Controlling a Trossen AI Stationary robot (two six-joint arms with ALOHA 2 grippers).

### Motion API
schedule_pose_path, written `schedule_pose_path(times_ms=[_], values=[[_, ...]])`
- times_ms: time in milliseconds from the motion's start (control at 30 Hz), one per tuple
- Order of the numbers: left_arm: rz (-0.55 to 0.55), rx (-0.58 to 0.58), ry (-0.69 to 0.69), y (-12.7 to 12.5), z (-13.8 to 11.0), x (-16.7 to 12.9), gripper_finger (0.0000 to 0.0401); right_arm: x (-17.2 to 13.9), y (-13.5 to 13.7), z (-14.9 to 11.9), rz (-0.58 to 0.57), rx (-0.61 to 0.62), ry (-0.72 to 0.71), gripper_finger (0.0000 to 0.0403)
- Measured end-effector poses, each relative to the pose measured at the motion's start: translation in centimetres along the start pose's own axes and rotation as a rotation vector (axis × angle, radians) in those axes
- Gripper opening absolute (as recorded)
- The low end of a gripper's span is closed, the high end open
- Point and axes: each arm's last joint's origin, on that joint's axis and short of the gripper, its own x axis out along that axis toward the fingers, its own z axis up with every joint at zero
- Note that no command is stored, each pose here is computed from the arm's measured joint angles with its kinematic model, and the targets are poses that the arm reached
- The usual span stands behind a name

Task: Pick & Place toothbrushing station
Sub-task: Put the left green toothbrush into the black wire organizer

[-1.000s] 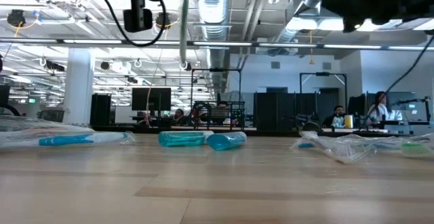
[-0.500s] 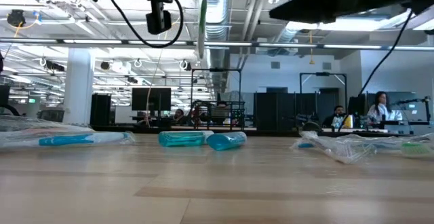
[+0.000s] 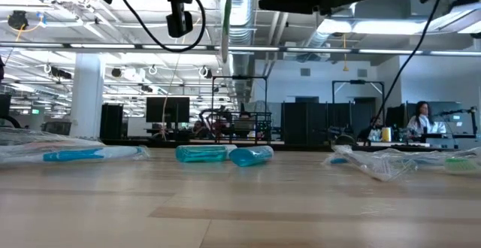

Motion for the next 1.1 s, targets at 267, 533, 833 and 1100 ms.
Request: schedule_pose_path(times_ms=[267, 533, 833, 1100], values=[[-0.005, 0.009, -0.004, 0.0, 0.0, 0.0, 0.0, 1.1, 0.1, 1.6, -0.013, -0.039, -0.03, 0.0111], [-0.01, 0.011, -0.009, -0.1, 0.1, 0.0, 0.0, 1.4, -0.2, 2.6, -0.027, -0.046, -0.053, 0.0141], [-0.017, 0.025, -0.016, -0.2, 0.1, 0.0, 0.0, 1.9, -0.7, 2.3, -0.042, -0.039, -0.046, 0.0127], [-0.022, 0.031, -0.021, -0.2, 0.2, 0.0, 0.0, 4.1, 0.5, 2.2, -0.05, -0.115, -0.017, 0.0127]])
